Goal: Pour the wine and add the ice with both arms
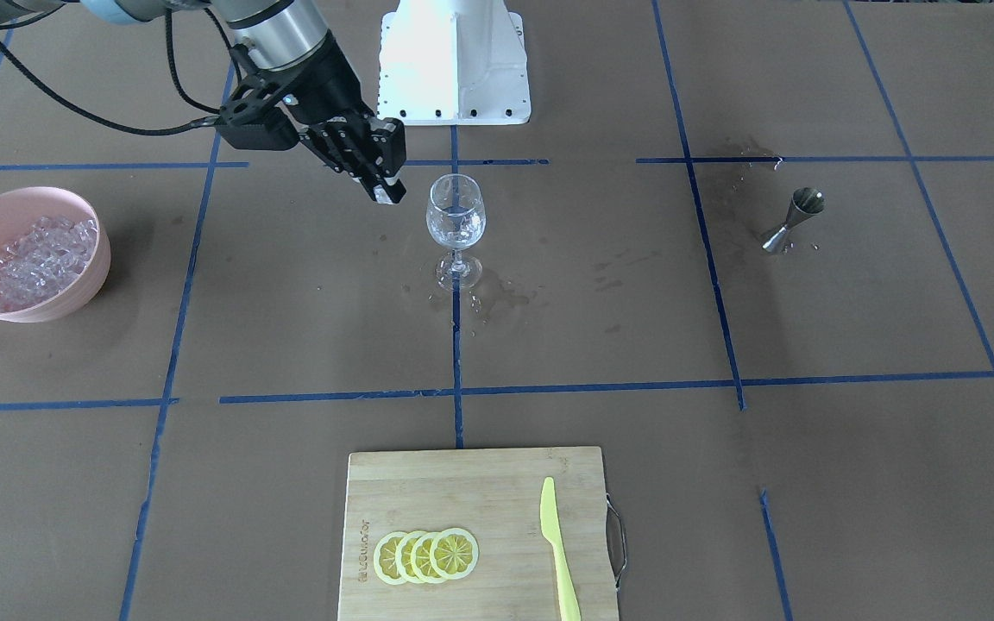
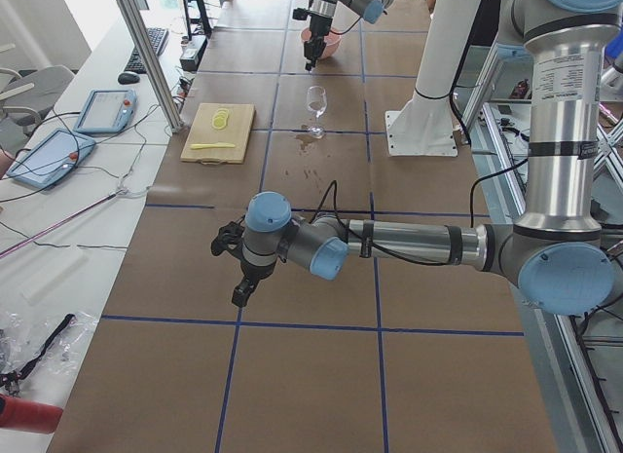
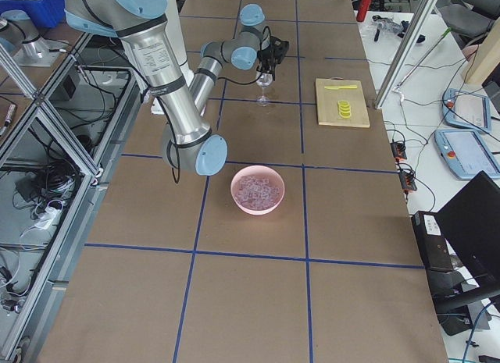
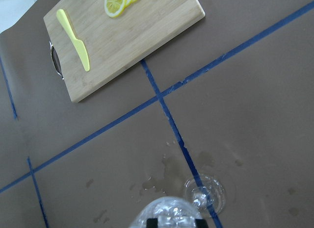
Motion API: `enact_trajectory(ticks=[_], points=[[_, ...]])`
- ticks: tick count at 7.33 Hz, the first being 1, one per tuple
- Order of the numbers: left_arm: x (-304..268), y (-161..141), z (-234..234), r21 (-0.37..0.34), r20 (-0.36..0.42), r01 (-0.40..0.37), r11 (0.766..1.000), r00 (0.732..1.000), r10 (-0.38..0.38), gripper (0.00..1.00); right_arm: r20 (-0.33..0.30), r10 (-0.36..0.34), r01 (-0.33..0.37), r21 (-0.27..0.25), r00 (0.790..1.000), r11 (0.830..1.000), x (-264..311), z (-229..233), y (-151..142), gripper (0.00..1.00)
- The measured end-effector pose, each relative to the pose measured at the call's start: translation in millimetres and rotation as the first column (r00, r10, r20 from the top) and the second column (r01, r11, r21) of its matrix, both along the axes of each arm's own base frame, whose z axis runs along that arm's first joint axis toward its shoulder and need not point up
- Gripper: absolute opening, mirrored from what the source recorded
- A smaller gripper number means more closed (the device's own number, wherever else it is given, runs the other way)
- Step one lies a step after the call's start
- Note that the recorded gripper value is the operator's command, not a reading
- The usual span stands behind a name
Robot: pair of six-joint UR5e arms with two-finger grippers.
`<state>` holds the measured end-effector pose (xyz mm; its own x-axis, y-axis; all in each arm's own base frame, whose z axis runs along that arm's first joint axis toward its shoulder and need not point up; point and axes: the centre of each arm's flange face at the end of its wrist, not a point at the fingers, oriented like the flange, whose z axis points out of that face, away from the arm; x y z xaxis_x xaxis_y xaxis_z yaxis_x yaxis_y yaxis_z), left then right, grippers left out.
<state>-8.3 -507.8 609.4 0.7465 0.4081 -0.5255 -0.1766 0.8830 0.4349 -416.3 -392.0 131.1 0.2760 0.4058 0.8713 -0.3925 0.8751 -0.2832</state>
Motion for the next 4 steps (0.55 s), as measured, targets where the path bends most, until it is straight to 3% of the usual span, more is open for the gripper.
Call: enact_trajectory(ticks=[3, 4], points=[[-16, -4, 1, -0.017, 0.024, -0.026, 1.0, 0.999, 0.026, 1.0, -0.006, 0.03, -0.03, 0.009, 1.0, 1.0, -32, -27, 23, 0.0], [-17, -4, 1, -0.018, 0.024, -0.026, 1.0, 0.999, 0.026, 1.0, -0.009, 0.033, -0.033, 0.01, 0.999, 0.999, -38, -29, 25, 0.39]])
